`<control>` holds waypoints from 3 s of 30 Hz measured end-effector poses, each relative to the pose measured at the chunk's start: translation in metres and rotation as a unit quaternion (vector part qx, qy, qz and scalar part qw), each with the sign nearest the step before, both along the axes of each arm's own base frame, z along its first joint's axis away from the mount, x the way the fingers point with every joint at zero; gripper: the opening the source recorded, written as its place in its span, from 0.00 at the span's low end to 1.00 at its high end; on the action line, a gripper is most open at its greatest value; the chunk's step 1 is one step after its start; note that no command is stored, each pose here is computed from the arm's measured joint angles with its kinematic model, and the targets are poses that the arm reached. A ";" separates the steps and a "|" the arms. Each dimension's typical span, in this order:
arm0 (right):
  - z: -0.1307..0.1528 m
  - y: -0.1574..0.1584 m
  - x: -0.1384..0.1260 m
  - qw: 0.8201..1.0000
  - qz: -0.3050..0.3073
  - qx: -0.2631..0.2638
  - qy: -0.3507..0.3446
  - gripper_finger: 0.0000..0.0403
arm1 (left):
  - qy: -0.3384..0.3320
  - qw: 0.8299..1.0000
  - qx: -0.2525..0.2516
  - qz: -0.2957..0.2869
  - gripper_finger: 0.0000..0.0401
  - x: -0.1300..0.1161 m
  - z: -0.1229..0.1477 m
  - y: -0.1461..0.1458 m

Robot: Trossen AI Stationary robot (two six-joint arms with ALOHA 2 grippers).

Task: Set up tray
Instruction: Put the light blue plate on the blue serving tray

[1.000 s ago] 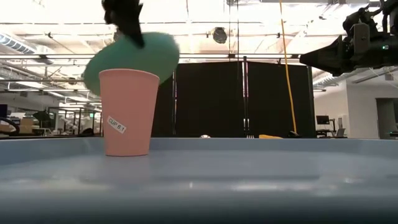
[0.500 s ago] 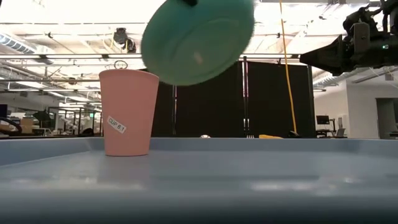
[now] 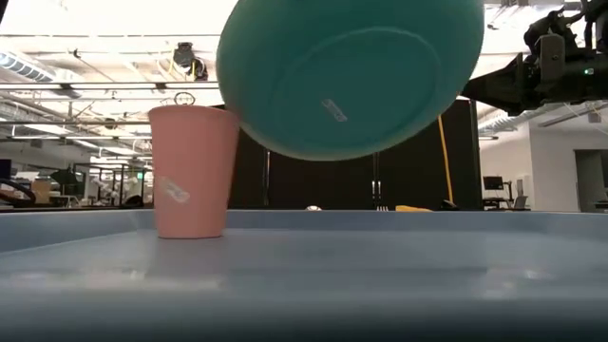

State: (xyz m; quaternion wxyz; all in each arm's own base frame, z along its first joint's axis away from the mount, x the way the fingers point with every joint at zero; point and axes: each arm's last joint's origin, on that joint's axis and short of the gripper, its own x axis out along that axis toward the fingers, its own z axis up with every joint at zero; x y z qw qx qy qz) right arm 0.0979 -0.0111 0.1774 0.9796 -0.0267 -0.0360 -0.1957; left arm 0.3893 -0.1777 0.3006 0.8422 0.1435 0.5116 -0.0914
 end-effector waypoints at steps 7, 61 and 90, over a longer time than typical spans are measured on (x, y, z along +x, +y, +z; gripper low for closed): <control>0.000 0.000 0.000 1.000 0.000 0.003 -0.003 0.22 | -0.026 0.999 -0.016 -0.033 0.02 -0.001 0.002 -0.017; 0.000 0.000 0.000 1.000 0.002 0.016 -0.004 0.22 | 0.077 0.967 -0.223 -0.101 0.02 0.012 -0.098 -0.054; 0.000 0.000 0.000 1.000 0.002 0.016 -0.005 0.22 | 0.118 0.967 -0.224 -0.040 0.13 0.007 -0.108 -0.051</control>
